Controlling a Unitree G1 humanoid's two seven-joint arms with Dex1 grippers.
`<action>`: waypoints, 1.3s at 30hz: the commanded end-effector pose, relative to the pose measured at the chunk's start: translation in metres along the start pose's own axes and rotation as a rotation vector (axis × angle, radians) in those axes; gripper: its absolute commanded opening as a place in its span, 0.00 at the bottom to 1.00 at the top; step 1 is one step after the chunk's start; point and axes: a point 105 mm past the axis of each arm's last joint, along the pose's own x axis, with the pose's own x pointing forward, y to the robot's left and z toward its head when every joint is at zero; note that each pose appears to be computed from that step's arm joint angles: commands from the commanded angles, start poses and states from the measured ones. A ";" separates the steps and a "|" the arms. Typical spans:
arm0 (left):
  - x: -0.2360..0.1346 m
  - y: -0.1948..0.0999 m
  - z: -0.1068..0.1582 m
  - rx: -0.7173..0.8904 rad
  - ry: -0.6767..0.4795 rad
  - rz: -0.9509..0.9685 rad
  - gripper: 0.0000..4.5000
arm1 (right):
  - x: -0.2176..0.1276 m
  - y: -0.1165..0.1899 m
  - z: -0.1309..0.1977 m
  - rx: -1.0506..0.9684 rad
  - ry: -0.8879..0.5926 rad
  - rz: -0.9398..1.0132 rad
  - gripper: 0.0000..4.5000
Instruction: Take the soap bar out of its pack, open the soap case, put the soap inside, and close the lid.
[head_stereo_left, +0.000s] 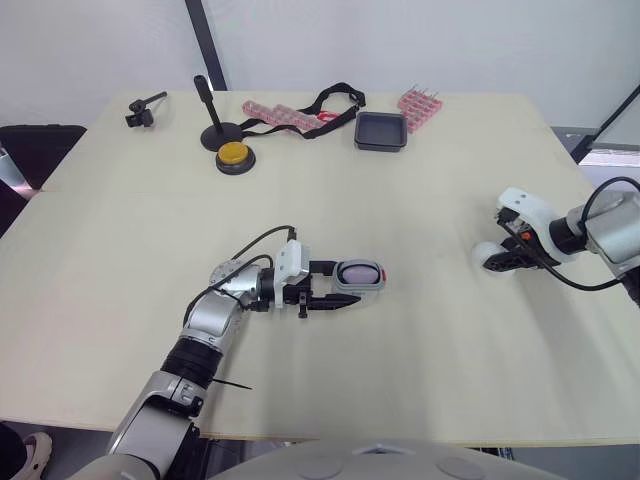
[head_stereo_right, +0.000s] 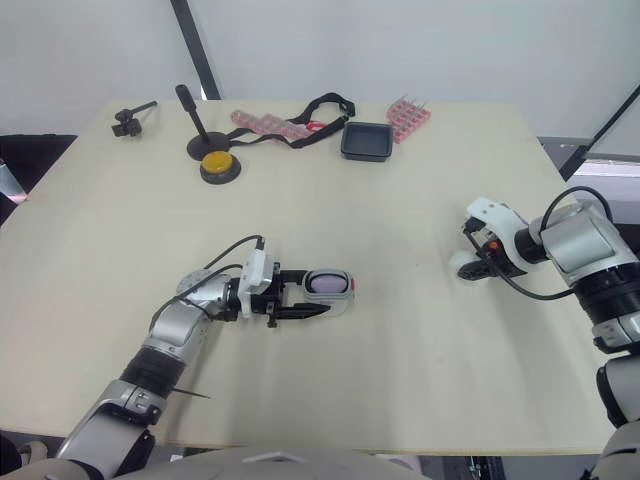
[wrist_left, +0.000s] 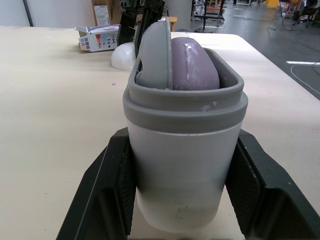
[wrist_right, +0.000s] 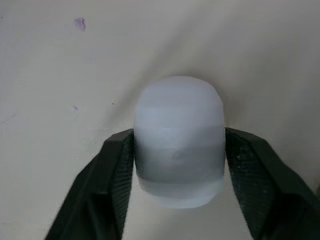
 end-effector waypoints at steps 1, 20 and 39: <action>0.001 0.000 0.007 0.027 -0.012 -0.007 0.43 | -0.006 -0.004 0.005 -0.016 -0.012 -0.025 0.43; 0.010 0.017 0.007 0.035 -0.009 0.030 0.43 | -0.065 0.093 0.102 -0.590 -0.100 0.149 0.43; 0.018 0.021 0.004 0.045 0.004 0.022 0.43 | -0.047 0.197 0.151 -0.849 -0.133 0.359 0.43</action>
